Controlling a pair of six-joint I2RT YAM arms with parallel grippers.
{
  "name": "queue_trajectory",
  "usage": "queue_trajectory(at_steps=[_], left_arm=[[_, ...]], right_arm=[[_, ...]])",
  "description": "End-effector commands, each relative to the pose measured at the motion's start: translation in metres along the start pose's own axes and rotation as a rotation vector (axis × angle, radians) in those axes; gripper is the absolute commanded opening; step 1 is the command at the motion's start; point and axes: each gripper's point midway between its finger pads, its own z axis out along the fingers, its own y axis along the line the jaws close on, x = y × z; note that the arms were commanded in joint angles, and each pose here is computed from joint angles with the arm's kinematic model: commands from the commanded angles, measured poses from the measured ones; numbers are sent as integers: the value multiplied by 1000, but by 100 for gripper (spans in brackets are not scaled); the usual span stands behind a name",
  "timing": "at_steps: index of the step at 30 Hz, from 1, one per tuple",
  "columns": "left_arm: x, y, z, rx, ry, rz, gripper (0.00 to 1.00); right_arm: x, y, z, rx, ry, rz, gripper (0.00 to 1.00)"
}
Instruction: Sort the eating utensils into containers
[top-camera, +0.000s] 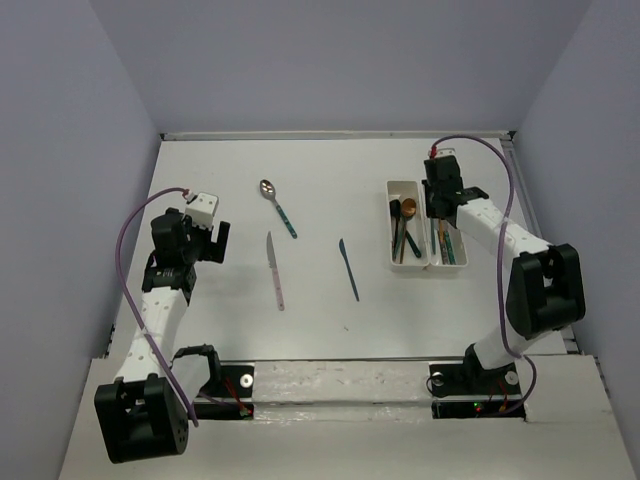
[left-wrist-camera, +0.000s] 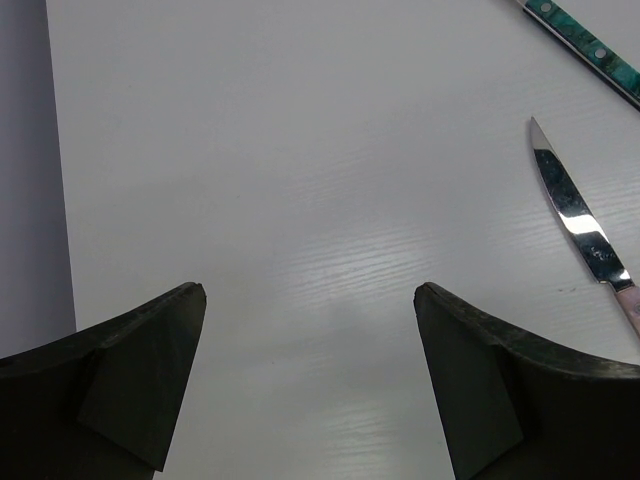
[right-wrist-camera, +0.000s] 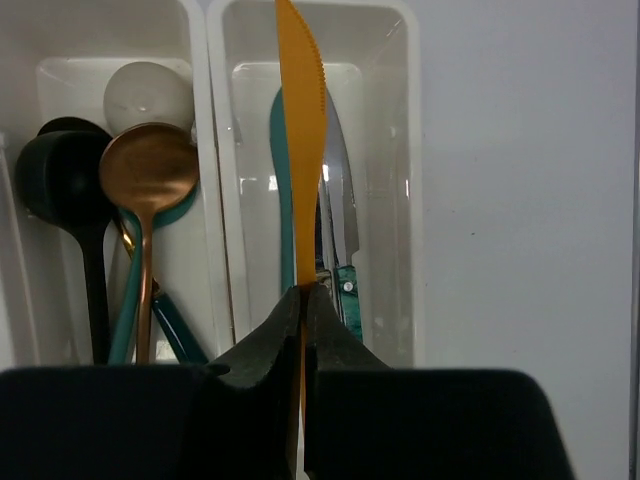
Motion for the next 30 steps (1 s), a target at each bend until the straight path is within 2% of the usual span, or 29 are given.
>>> queue_trajectory(at_steps=[1,6,9,10,12,15,18,21,22,23,24,25,29,30], left_arm=[[-5,3,2,-10,-38,15,99],[-7,3,2,-8,-46,17,99],[-7,2,2,-3,-46,17,99],[-7,1,2,1,-47,18,99],[-7,1,2,0,-45,17,99],[-8,1,1,2,-49,17,99],[-8,1,1,3,-50,17,99],[-7,1,2,0,-53,18,99],[-5,2,2,-5,-50,17,99],[-4,2,3,-7,-46,17,99],[-2,3,4,-10,-39,17,99],[0,3,4,-15,-34,16,99],[4,5,4,-26,-24,15,99],[4,5,4,-26,-25,15,99]], right_arm=[[-5,-8,10,67,-18,-7,0],[5,-9,23,98,25,-33,1],[6,-7,23,88,41,-37,22],[2,-6,19,78,36,-29,39],[-2,-9,11,75,34,-23,53],[-27,-13,-10,56,-18,0,59],[-51,3,-48,11,-80,-6,61],[-58,73,-99,-123,-171,-105,65],[-49,118,-117,-284,-165,-143,65],[-39,141,-123,-373,-140,-158,66],[-23,165,-123,-448,-90,-180,88],[-11,182,-124,-497,-58,-184,99],[43,228,-114,-491,34,-310,99],[52,233,-111,-491,58,-321,95]])
